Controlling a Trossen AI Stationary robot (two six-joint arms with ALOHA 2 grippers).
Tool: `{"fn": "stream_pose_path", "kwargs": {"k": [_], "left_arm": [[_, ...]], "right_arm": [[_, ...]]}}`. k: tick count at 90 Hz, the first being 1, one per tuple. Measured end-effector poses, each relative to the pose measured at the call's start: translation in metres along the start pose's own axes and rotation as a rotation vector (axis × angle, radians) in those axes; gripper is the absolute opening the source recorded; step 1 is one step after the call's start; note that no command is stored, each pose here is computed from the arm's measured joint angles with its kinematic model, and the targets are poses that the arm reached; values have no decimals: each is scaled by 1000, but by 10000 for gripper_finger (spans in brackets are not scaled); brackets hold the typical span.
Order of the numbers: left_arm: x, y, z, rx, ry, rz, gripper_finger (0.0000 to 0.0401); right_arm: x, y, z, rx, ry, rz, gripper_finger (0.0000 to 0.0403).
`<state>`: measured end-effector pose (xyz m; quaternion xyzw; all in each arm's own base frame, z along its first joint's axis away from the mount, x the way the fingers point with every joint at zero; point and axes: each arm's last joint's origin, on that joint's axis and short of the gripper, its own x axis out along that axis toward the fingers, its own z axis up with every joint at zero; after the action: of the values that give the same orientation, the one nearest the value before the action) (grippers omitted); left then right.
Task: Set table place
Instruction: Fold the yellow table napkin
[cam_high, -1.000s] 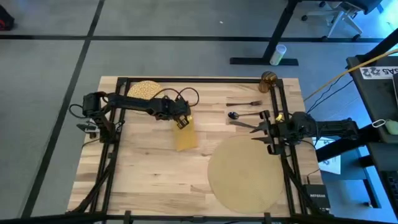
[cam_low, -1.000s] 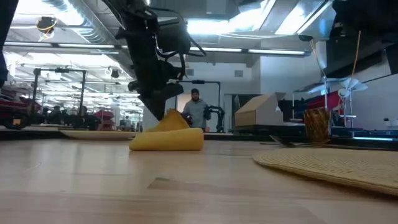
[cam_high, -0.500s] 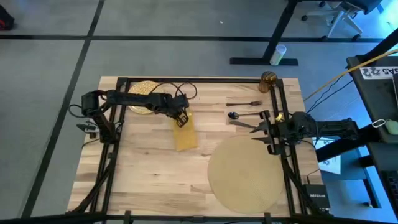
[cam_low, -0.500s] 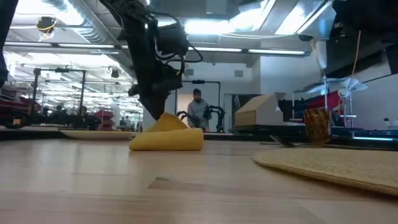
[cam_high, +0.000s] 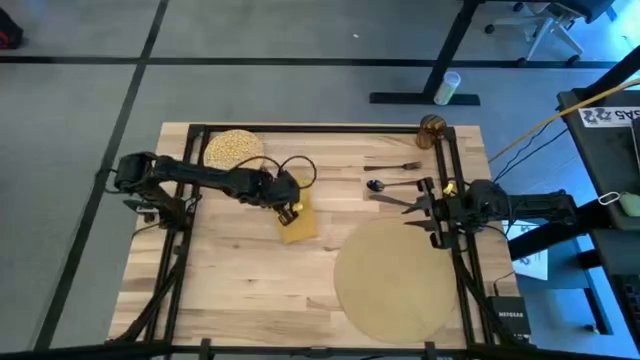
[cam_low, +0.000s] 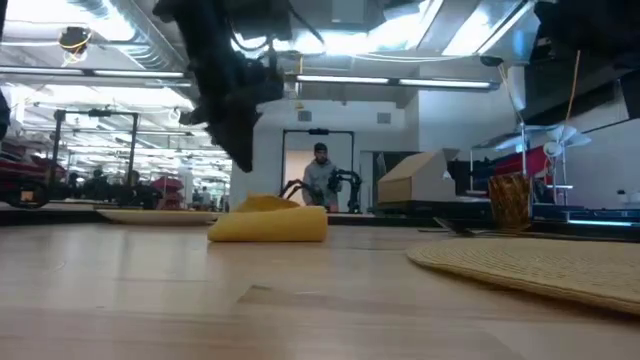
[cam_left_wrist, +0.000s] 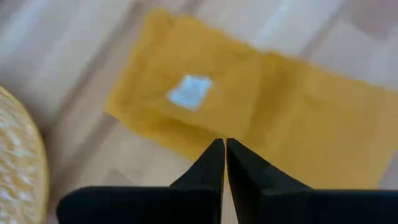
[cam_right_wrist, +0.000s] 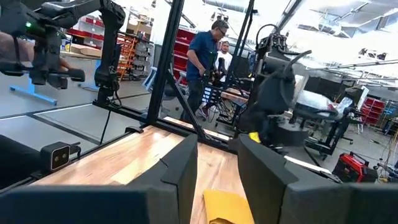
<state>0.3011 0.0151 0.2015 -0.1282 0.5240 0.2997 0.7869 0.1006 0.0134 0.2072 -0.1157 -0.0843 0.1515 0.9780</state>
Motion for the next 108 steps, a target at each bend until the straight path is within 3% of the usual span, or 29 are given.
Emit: {"fn": "stream_pose_path", "kwargs": {"k": [23, 48, 79, 108], "left_arm": [[32, -4, -18, -6, 97, 61, 0], [43, 8, 11, -44, -75, 23, 0], [56, 42, 28, -66, -79, 73, 0], [76, 43, 38, -57, -129, 42, 0]], "right_arm": [[0, 0, 0, 0, 0, 0, 99], [0, 0, 0, -1, -1, 0, 99], [0, 0, 0, -1, -1, 0, 99], [0, 0, 0, 0, -1, 1, 99]]}}
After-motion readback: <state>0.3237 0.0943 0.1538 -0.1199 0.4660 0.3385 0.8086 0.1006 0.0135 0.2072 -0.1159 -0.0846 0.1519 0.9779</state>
